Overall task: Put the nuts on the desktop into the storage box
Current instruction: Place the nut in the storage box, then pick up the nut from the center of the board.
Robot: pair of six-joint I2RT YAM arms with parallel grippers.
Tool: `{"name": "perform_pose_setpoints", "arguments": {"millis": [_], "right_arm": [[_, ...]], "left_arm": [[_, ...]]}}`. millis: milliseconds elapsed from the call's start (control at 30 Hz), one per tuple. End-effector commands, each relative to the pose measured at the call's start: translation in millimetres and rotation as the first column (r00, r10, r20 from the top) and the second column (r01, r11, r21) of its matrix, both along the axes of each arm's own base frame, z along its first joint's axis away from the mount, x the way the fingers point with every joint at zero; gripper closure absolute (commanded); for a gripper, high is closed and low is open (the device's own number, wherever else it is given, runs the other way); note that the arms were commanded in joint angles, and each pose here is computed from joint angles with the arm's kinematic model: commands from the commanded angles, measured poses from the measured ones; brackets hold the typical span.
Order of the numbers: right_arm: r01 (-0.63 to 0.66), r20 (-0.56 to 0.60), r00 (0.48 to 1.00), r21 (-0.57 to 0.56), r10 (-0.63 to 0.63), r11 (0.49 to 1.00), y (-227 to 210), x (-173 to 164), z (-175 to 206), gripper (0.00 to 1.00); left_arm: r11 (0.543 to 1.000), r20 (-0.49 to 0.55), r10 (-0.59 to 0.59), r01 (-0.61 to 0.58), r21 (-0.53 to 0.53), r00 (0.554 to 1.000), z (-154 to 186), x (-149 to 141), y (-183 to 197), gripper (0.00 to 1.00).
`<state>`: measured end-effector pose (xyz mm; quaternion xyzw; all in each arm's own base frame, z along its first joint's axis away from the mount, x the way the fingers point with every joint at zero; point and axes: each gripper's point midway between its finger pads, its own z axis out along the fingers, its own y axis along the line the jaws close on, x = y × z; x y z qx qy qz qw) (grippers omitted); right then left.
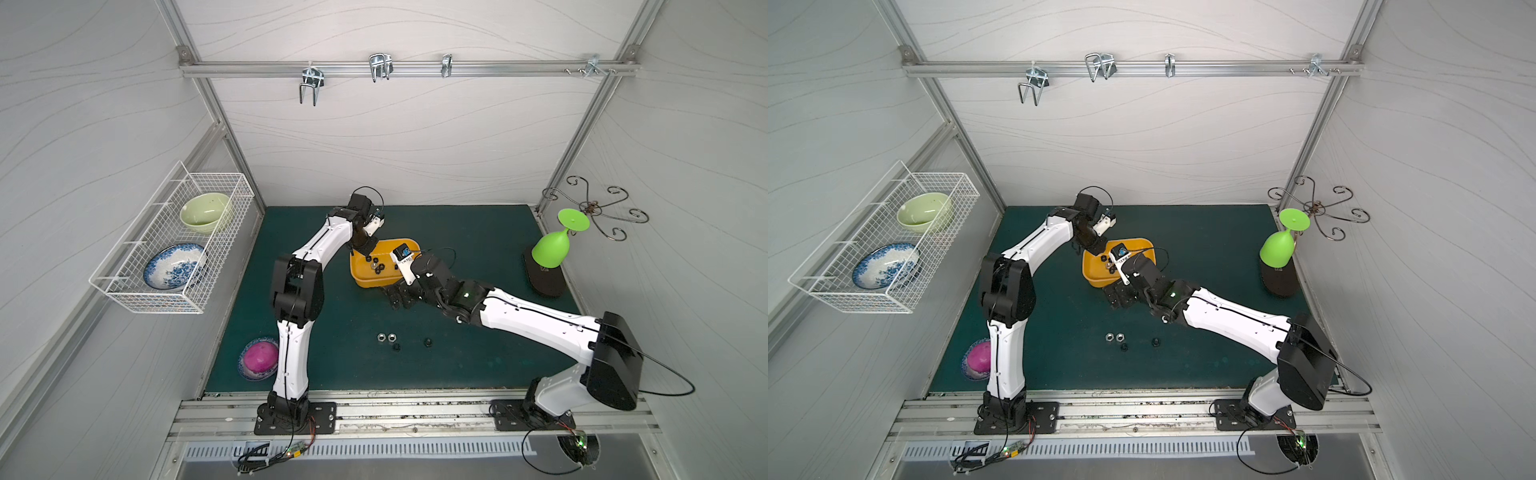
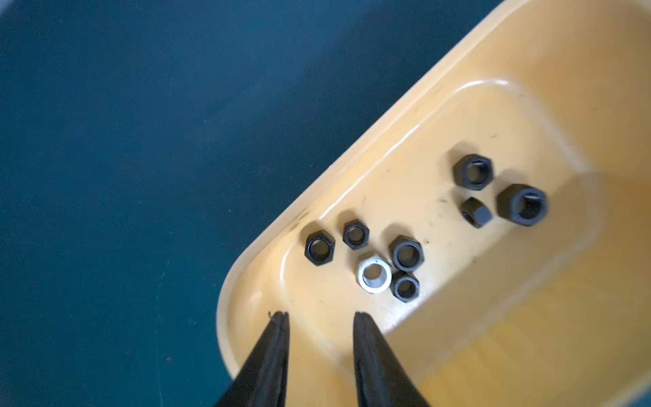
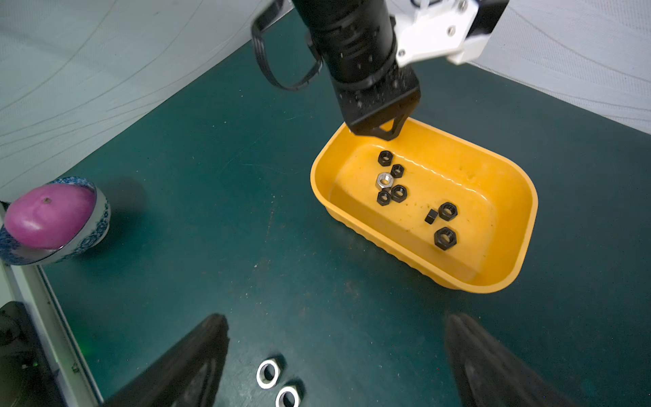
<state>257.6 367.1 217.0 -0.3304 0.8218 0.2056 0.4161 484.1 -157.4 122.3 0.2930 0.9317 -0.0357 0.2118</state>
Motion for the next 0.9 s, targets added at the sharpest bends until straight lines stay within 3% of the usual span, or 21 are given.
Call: {"name": "perform_pose_setpoints", "arguments": {"millis": [0, 267, 567, 700, 800, 867], "right_arm": [[-0.026, -0.036, 0.999, -0.025, 0.025, 0.999, -11, -11, 17, 0.01], [-0.057, -0.062, 0.997, -0.076, 0.053, 0.995, -41, -34, 43, 0.01], [-0.195, -0.118, 0.976, -0.118, 0.182, 0.974, -59, -71, 60, 0.01], [-0.346, -0.067, 0.938, -0.152, 0.340, 0.926, -58, -94, 54, 0.01], [-0.500, 0.017, 0.859, -0.187, 0.511, 0.846, -58, -118, 51, 0.01], [-0.570, 0.075, 0.799, -0.217, 0.596, 0.792, -58, -134, 47, 0.01]], "left_arm": [[0.996, 0.046, -0.009, 0.013, -0.094, 0.999, 52, -17, -6, 0.62], [0.975, 0.132, -0.010, 0.040, -0.219, 0.991, 116, -64, -9, 0.54], [0.961, 0.097, -0.051, 0.075, -0.265, 0.994, 122, -122, -3, 0.47], [0.944, 0.057, -0.114, 0.126, -0.306, 0.992, 127, -151, -8, 0.45], [0.919, 0.014, -0.183, 0.176, -0.352, 0.983, 128, -172, -16, 0.40], [0.902, -0.013, -0.222, 0.200, -0.384, 0.975, 125, -184, -20, 0.27]]}}
